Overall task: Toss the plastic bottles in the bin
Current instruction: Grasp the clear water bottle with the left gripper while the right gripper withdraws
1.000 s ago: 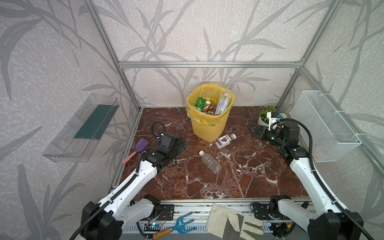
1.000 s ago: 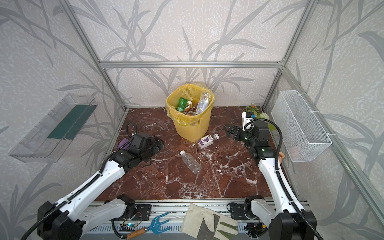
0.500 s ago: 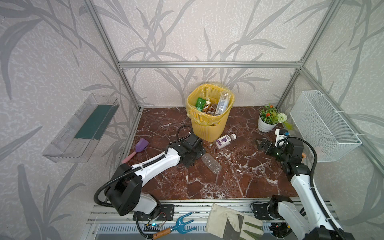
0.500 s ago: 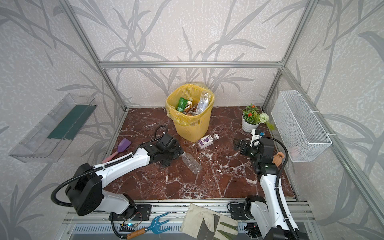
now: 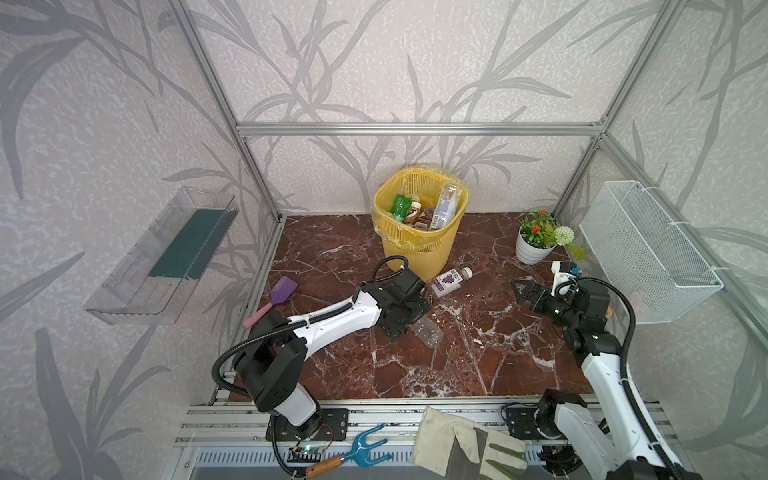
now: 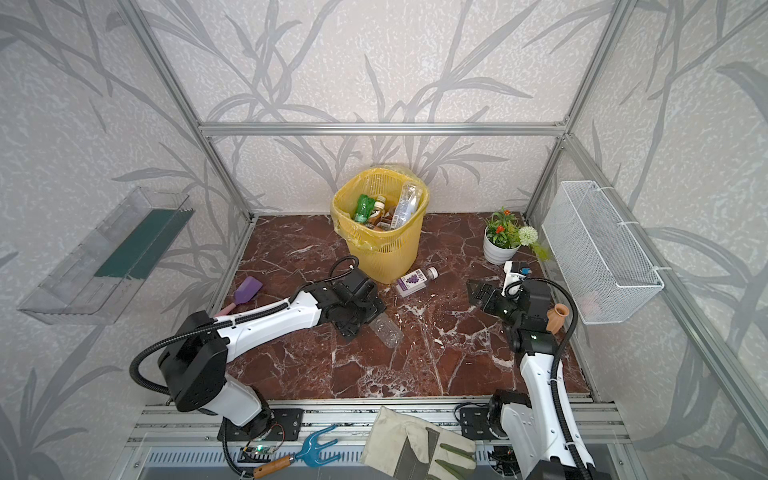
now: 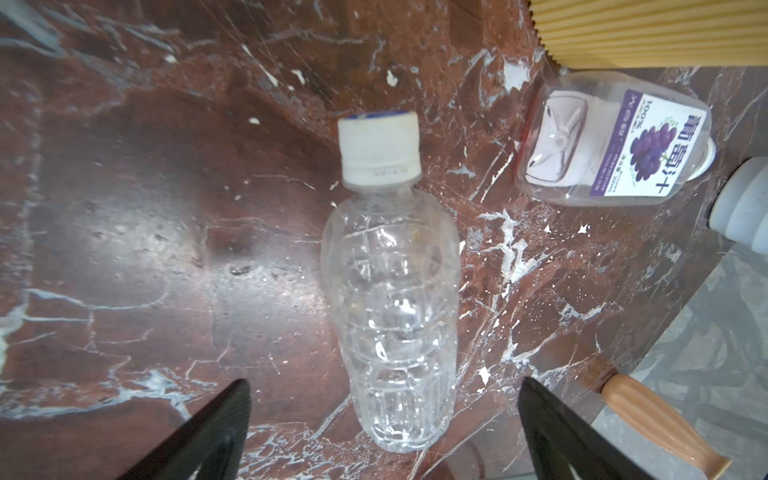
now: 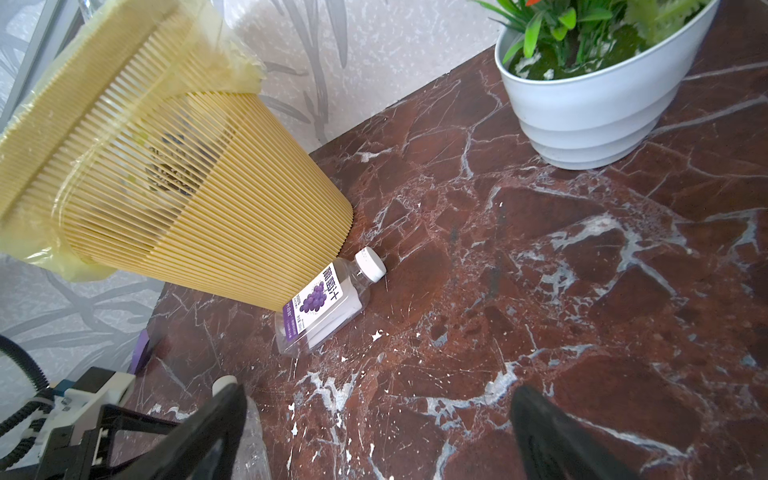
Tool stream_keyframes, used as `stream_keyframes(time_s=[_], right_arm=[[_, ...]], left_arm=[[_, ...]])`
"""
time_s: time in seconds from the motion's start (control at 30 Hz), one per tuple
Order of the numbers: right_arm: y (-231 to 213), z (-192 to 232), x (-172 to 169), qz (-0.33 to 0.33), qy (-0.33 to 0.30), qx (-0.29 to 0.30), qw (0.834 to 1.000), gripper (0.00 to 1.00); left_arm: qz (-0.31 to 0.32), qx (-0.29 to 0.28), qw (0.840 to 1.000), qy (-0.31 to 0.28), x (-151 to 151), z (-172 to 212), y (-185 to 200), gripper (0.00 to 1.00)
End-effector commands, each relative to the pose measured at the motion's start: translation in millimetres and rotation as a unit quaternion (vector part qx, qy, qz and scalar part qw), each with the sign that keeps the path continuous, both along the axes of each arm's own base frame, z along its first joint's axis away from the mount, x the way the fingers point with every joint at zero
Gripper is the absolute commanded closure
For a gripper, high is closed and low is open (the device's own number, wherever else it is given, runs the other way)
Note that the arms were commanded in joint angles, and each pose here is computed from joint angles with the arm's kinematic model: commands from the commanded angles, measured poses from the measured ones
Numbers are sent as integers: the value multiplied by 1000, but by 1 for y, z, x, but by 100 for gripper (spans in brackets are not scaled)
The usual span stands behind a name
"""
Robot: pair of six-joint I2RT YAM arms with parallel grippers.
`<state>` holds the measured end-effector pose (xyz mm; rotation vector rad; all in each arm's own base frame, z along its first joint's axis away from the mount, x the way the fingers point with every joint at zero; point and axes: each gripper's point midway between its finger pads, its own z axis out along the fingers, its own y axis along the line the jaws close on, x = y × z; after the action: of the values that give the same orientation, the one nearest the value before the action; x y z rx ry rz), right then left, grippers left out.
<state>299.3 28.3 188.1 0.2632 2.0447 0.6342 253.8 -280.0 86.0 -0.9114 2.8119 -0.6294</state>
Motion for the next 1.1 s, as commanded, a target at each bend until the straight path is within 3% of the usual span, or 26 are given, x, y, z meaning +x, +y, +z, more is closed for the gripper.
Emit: stream_keyframes(time_s=[0.0, 0.23, 0.63, 1.07], right_arm=[[1, 3, 0, 13, -13, -3, 1000, 1], [-4, 3, -1, 7, -14, 0, 1000, 1], [-7, 2, 0, 4, -14, 13, 1000, 1], [-6, 2, 1, 5, -11, 24, 1000, 1]], left_arm=[[-8, 10, 999, 44, -8, -13, -14, 1], [-22, 35, 996, 74, -12, -33, -23, 4], [-32, 82, 991, 97, -13, -60, -16, 29], [-56, 103, 993, 6, 3, -26, 3, 40]])
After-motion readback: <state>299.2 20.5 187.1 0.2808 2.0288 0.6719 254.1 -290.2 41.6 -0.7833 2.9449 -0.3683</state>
